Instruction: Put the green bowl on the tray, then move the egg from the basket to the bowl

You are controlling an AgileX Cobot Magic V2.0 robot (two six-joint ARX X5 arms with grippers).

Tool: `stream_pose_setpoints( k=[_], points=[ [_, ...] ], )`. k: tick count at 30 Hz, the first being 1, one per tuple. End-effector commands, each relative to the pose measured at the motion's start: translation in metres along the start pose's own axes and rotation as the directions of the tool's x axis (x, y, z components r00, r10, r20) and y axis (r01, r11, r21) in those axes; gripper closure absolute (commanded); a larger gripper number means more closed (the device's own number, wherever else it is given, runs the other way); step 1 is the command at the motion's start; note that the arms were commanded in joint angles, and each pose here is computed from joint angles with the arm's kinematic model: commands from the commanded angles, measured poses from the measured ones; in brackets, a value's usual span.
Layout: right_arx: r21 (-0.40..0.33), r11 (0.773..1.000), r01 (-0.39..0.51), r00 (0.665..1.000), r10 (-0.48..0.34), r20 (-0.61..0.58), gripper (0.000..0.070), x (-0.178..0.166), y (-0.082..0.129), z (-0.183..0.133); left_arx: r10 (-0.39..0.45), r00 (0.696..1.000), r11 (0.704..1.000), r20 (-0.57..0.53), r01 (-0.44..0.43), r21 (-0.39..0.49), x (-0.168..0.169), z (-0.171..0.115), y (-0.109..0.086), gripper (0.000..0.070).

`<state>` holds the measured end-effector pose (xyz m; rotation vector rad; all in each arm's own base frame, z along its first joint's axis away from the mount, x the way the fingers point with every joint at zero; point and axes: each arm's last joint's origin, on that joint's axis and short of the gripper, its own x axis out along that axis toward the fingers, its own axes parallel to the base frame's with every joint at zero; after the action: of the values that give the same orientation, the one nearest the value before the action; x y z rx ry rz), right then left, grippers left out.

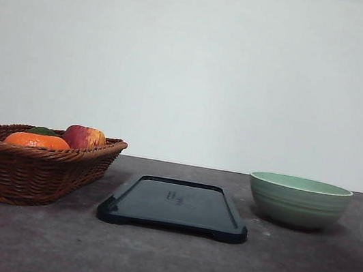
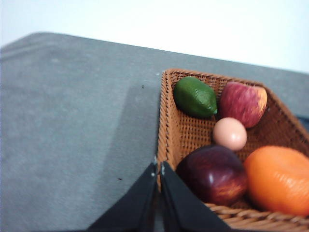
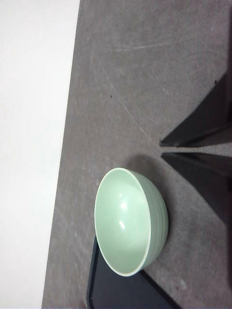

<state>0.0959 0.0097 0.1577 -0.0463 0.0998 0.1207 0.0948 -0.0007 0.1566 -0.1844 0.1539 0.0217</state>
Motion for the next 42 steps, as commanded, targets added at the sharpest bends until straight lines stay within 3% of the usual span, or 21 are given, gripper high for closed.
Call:
stream_pose_setpoints(
  k=[1,5,8,10,13,17,23,26,32,42],
  points=[
    [0.041,0.999,-0.001,1.000,0.000,0.011,0.0690,0.000,0.000,0.000,0.004,1.000,0.991,-0.020,-0.006,-0.133,0.002,-0.006,0.001,0.0700],
    [0.215,0.976,0.032,0.999,-0.038,0.026,0.0690,0.000,-0.001,0.002,0.001,1.000,0.949,-0.010,-0.004,-0.314,0.002,-0.005,0.001,0.0700],
    [0.358,0.933,0.028,0.997,-0.052,0.059,0.0691,0.000,-0.002,0.005,-0.011,0.999,0.899,0.040,0.027,-0.436,0.002,0.000,0.000,0.0700],
    [0.414,0.910,0.011,0.994,-0.054,0.092,0.0691,0.000,-0.002,0.008,-0.022,0.995,0.884,0.098,0.065,-0.463,0.001,0.005,-0.001,0.0700],
    [0.409,0.912,-0.020,0.984,-0.055,0.171,0.0691,-0.001,-0.002,0.016,-0.044,0.975,0.890,0.218,0.137,-0.434,-0.001,0.017,-0.003,0.0700],
    [0.392,0.917,-0.072,0.954,-0.050,0.294,0.0691,-0.005,-0.002,0.030,-0.074,0.922,0.927,0.380,0.204,-0.314,-0.007,0.035,-0.007,0.0700],
    [0.376,0.918,-0.122,0.947,-0.005,0.320,0.0693,-0.012,-0.002,0.054,-0.088,0.883,0.946,0.460,0.219,-0.238,-0.019,0.061,-0.011,0.0700],
    [0.379,0.918,-0.117,0.958,0.004,0.288,0.0693,-0.015,-0.002,0.069,-0.085,0.894,0.952,0.440,0.203,-0.228,-0.024,0.075,-0.014,0.0700],
    [0.345,0.928,-0.140,0.977,0.072,0.202,0.0693,-0.011,-0.002,0.104,-0.070,0.949,0.964,0.308,0.143,-0.224,-0.032,0.103,-0.019,0.0700],
    [0.306,0.942,-0.136,0.987,0.154,-0.036,0.0693,0.018,-0.002,0.140,-0.155,0.987,0.972,0.038,0.159,-0.171,-0.019,0.148,-0.032,0.0700]
  ],
)
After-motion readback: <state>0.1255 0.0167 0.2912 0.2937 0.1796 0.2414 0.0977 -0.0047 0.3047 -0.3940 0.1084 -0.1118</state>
